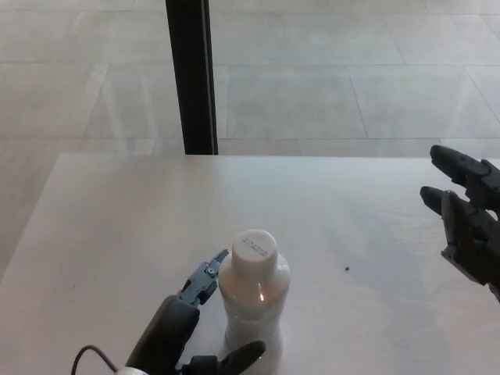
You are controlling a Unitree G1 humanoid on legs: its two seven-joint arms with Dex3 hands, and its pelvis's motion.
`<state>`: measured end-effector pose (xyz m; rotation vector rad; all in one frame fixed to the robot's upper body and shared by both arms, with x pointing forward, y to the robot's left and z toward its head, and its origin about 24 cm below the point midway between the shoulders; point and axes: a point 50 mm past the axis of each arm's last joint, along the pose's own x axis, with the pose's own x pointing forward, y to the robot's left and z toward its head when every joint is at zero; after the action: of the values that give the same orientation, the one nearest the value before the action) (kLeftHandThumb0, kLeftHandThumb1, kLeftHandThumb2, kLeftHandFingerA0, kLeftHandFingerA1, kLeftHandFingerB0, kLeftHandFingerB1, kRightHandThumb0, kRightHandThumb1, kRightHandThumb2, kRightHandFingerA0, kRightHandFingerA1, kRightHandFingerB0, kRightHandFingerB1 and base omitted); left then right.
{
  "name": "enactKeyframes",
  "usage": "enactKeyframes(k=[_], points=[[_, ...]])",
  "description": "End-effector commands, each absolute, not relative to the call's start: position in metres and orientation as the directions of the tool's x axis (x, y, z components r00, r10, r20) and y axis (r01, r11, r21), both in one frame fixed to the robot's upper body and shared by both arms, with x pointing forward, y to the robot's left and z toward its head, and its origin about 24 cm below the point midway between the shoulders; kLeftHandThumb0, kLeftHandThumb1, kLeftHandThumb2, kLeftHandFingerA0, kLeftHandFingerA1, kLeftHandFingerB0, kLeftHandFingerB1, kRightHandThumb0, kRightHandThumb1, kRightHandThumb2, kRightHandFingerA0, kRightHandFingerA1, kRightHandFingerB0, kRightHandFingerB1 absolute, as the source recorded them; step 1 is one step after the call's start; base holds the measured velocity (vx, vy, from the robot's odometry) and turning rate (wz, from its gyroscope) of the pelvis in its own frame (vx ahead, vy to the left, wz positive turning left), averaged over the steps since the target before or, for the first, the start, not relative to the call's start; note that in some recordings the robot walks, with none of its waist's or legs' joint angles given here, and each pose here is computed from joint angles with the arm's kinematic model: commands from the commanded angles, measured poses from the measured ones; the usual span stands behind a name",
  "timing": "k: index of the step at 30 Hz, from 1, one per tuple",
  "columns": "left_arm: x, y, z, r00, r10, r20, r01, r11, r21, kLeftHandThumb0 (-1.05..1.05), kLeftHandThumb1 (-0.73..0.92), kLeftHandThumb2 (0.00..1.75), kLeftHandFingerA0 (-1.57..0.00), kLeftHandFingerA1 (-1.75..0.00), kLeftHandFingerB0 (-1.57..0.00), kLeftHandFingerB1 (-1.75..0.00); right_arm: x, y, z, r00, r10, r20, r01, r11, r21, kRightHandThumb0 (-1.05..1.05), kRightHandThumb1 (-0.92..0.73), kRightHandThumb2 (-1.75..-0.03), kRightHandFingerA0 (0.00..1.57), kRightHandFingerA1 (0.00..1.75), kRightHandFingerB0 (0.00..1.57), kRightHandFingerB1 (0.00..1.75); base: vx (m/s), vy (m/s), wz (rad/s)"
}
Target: The robot uses its left hand to to lift the bottle kept on the middle of the desk and tilts it towards its right hand. It then uses its right hand to rotate its cap to open it and places the bottle and cap back on the desk
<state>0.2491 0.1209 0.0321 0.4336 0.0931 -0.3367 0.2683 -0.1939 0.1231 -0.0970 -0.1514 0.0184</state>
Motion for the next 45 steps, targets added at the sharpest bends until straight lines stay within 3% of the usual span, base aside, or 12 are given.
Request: enactKeyframes(k=[1,6,8,16,19,26,27,31,33,36,38,45], points=[[0.249,0.118,0.031,0.927,-0.325,-0.188,0.376,0.796,0.474,-0.98,0.42,0.76,0.0,0.0,0.0,0.0,0.269,-0.194,0.125,0.983,0.014,0.186,0.01,0.991,-0.131,-0.78,-0.83,-0.65,0.23,0.52,0.32,0.32,0.0,0.0,0.0],[0.25,0.113,0.037,0.93,-0.325,-0.172,0.368,0.822,0.435,-0.94,0.54,0.57,0.0,0.0,0.0,0.0,0.269,-0.195,0.124,0.982,0.01,0.191,0.016,0.991,-0.134,-0.78,-0.83,-0.66,0.21,0.52,0.31,0.3,0.0,0.0,0.0],[0.252,0.111,0.04,0.932,-0.332,-0.146,0.362,0.825,0.434,-0.99,0.57,0.99,0.0,-0.23,0.0,-0.07,0.269,-0.195,0.125,0.981,0.003,0.193,0.023,0.991,-0.131,-0.79,-0.83,-0.66,0.21,0.52,0.33,0.31,0.0,0.0,0.0],[0.249,0.097,0.03,0.936,-0.272,-0.222,0.339,0.868,0.364,-0.94,0.57,0.95,0.0,-0.2,0.0,-0.05,0.268,-0.197,0.124,0.982,-0.008,0.19,0.037,0.988,-0.148,-0.8,-0.81,-0.65,0.23,0.53,0.34,0.31,0.0,0.0,0.0],[0.25,0.076,0.028,0.973,-0.116,-0.201,0.163,0.959,0.233,-0.8,0.42,0.78,-0.14,-0.64,0.0,0.0,0.268,-0.199,0.126,0.98,-0.025,0.196,0.054,0.988,-0.146,-0.8,-0.82,-0.65,0.25,0.54,0.35,0.31,0.0,0.0,0.0],[0.257,0.046,0.033,0.975,-0.009,-0.221,0.06,0.972,0.227,-0.67,0.52,0.56,-0.6,-0.85,0.0,0.0,0.268,-0.197,0.128,0.979,-0.027,0.201,0.055,0.99,-0.132,-0.79,-0.81,-0.65,0.25,0.54,0.34,0.33,0.0,0.0,0.0],[0.257,0.045,0.032,0.974,-0.035,-0.223,0.091,0.965,0.247,-0.76,0.43,0.76,-0.65,-0.88,0.0,0.0,0.269,-0.197,0.129,0.979,-0.023,0.204,0.052,0.989,-0.137,-0.79,-0.81,-0.65,0.25,0.53,0.34,0.32,0.0,0.0,0.0],[0.255,0.034,0.02,0.962,-0.118,-0.246,0.205,0.905,0.372,-0.66,0.45,0.56,-0.77,-1.5,0.0,-0.13,0.269,-0.201,0.134,0.971,-0.028,0.237,0.064,0.987,-0.145,-0.77,-0.81,-0.65,0.26,0.55,0.36,0.32,0.0,0.0,0.0],[0.253,0.031,0.017,0.971,-0.074,-0.228,0.165,0.896,0.413,-0.49,0.49,0.55,-0.9,-1.2,0.0,-0.31,0.27,-0.2,0.134,0.972,-0.044,0.233,0.076,0.988,-0.133,-0.76,-0.81,-0.65,0.28,0.54,0.36,0.32,0.0,0.0,0.0],[0.25,0.024,0.015,0.99,0.014,-0.138,0.043,0.917,0.397,-0.04,0.85,0.66,-0.96,-1.48,-0.33,-0.5,0.27,-0.203,0.137,0.967,-0.074,0.244,0.106,0.987,-0.122,-0.75,-0.8,-0.65,0.32,0.57,0.38,0.32,0.0,0.0,0.0],[0.253,0.02,0.02,0.99,0.025,-0.141,0.033,0.917,0.398,0.02,0.85,0.89,-1.0,-1.52,-0.84,-1.13,0.268,-0.207,0.14,0.959,-0.116,0.259,0.143,0.986,-0.09,-0.75,-0.66,-0.77,0.41,0.61,0.39,0.4,0.0,0.0,0.0],[0.253,0.021,0.02,0.996,0.016,-0.087,0.017,0.935,0.355,-0.03,0.73,1.16,-0.85,-1.75,-0.7,-1.75,0.267,-0.212,0.142,0.939,-0.202,0.278,0.22,0.975,-0.035,-0.61,-0.77,-0.63,0.64,0.66,0.49,0.36,0.0,0.0,0.0]])
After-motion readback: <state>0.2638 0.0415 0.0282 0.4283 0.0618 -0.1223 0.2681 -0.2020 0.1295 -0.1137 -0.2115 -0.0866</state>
